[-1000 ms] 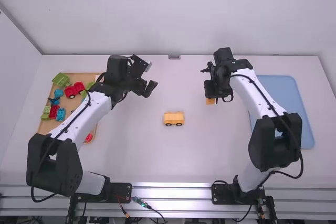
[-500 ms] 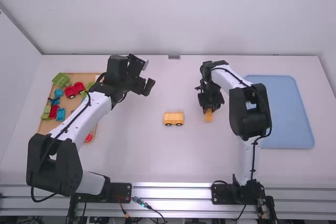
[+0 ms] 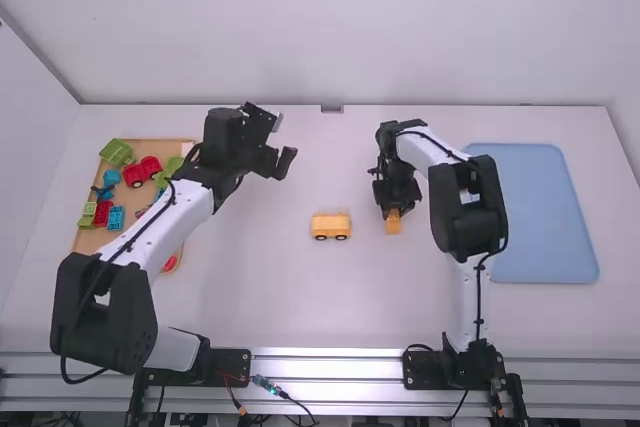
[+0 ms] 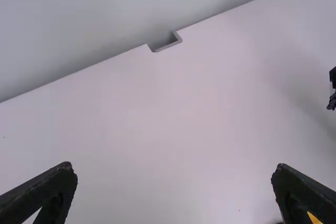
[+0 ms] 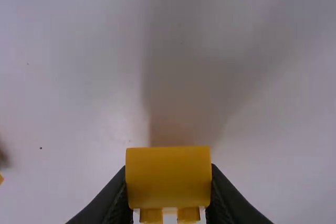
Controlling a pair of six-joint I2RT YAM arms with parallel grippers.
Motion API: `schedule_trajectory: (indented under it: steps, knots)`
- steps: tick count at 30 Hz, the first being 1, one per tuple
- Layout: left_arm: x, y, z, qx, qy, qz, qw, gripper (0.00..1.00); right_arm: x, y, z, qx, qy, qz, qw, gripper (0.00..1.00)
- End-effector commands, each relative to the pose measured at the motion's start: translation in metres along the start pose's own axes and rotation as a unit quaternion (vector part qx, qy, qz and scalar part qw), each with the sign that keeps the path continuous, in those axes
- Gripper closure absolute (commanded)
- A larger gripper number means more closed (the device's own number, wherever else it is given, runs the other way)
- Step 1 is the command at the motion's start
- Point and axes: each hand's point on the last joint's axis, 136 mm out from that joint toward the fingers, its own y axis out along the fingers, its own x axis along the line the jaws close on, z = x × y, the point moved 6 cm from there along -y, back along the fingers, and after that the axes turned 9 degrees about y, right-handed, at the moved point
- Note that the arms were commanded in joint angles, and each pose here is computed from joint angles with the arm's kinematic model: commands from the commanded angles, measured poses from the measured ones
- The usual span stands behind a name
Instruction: Assemble lego blocks to make yellow taxi
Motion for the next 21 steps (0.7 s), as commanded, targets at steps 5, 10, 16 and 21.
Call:
schedule_trajectory:
  steps: [5, 10, 16, 21]
  knots:
    - [0.001, 0.004, 0.010, 0.006, -0.006, -0.004, 1.000, 0.01, 0.012, 0.000, -0.006, -0.007, 0.045, -0.029, 0.999, 1.00]
    - [-0.001, 0.004, 0.008, 0.001, -0.005, -0.003, 1.000, 0.01, 0.010, 0.000, -0.007, -0.001, 0.272, -0.026, 0.962, 1.00]
    - [-0.001, 0.004, 0.007, 0.000, -0.005, -0.002, 1.000, 0.01, -0.012, -0.001, 0.002, 0.024, 0.542, 0.007, 0.840, 1.00]
    - [0.001, 0.004, 0.008, 0.000, -0.006, -0.004, 1.000, 0.01, -0.014, -0.002, 0.001, 0.047, 0.619, -0.011, 0.784, 1.00]
